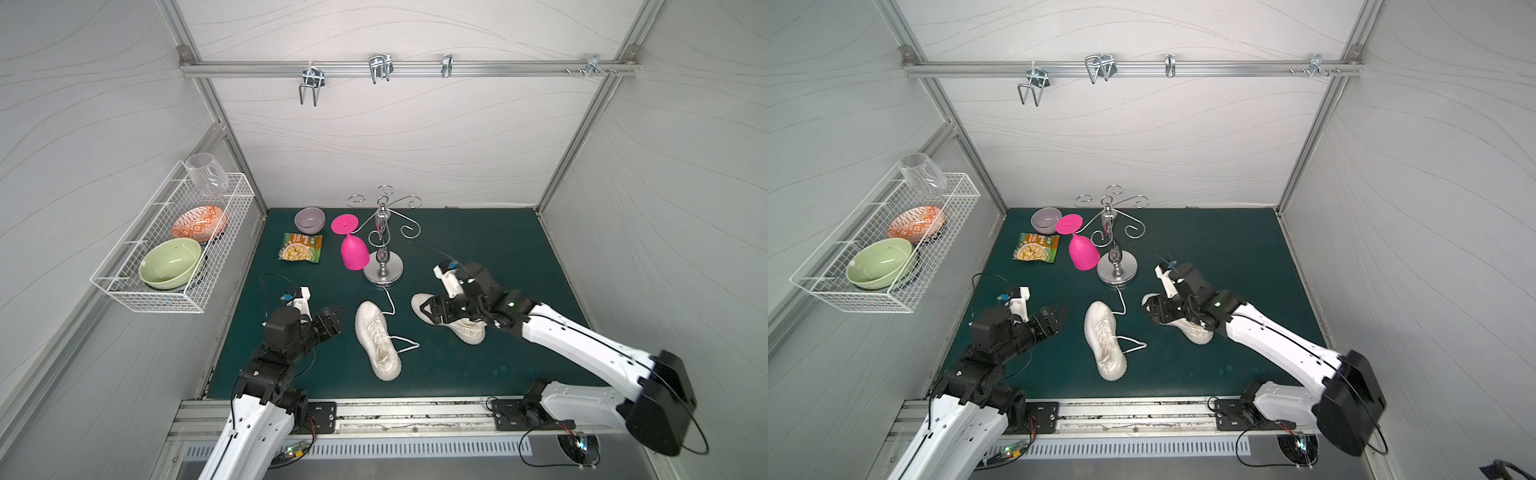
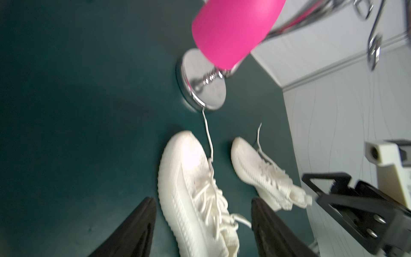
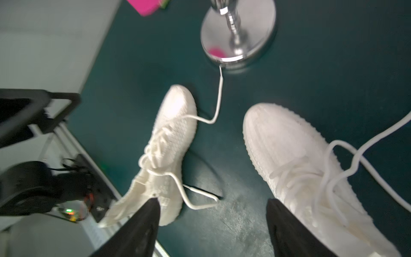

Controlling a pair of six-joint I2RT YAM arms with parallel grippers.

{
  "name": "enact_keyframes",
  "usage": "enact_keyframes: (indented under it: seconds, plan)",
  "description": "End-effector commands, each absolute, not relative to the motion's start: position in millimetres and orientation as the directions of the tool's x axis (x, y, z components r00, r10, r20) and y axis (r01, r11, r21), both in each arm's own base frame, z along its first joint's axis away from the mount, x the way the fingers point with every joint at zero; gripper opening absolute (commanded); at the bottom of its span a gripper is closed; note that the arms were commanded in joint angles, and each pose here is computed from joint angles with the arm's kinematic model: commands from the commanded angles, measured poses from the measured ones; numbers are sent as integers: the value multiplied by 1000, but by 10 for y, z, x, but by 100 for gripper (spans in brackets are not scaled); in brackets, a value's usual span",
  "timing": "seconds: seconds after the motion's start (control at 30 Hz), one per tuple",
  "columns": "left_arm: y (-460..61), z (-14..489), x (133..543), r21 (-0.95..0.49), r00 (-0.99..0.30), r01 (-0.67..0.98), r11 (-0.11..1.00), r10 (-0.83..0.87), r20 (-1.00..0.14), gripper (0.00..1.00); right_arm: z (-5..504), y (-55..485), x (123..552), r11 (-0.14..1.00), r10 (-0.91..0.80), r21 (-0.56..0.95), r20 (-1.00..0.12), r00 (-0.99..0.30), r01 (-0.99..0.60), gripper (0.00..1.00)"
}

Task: Tie the shoes
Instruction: Adjust the shoelace on the shoe.

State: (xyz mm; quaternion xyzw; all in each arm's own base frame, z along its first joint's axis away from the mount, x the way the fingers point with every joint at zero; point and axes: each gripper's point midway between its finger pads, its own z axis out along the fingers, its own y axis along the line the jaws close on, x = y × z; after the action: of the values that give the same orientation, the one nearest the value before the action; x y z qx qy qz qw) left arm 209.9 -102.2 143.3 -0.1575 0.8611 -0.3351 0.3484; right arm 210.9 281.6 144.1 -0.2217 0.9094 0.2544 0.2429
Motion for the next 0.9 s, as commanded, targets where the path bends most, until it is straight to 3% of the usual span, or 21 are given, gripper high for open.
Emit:
enact_keyframes:
  seconds: [0.0, 0.27, 0.77, 0.87]
  plan:
    - [-1265, 1300, 1970, -718, -793, -10, 696, -443, -418, 71, 1141, 2945, 2182, 847, -317, 209, -539, -780, -489, 72]
    - [-1401, 1035, 1849, -710, -835, 11, 704, -385, -394, 72, 511, 3542, 2434, 822, -452, 115, -465, -761, -558, 63]
    - [-1405, 941, 1741, -698, -856, 31, 715, -342, -388, 73, 329, 3910, 3120, 843, -433, 69, -500, -750, -533, 48]
    - [-1416, 935, 1746, -698, -858, 37, 715, -335, -389, 73, 355, 3968, 3121, 830, -434, 95, -509, -743, -550, 50]
